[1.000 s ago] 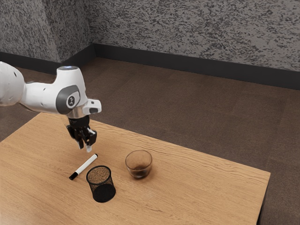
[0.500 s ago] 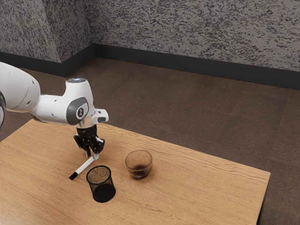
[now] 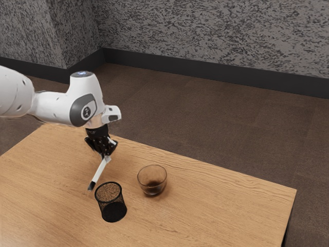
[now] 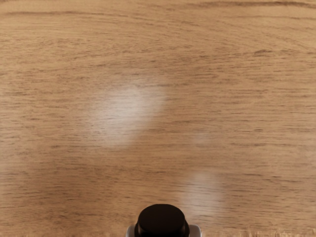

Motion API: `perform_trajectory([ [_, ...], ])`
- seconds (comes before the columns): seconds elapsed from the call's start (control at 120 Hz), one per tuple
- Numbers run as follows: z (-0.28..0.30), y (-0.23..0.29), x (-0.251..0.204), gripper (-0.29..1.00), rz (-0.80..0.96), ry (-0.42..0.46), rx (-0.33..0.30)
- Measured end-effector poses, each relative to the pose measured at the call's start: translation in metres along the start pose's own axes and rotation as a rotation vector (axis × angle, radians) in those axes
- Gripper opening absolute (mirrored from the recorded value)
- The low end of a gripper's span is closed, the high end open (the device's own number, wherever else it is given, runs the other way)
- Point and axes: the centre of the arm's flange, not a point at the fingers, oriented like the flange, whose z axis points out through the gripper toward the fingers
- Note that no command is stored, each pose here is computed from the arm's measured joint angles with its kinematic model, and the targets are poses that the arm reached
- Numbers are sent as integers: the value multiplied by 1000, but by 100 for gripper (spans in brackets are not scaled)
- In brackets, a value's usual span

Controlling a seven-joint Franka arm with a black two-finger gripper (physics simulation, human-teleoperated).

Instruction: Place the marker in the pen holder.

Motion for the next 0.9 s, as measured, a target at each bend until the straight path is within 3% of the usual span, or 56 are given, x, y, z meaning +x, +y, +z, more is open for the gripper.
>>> perform_trajectory([
  [0.158,-141,46,-45,-7,80,183,-24],
  [0.267,-187,76,-92,-8,151,245,-3],
  [0.425,-160,97,-130,-8,201,256,25],
  [0.9,-109,121,-132,-8,204,274,36],
])
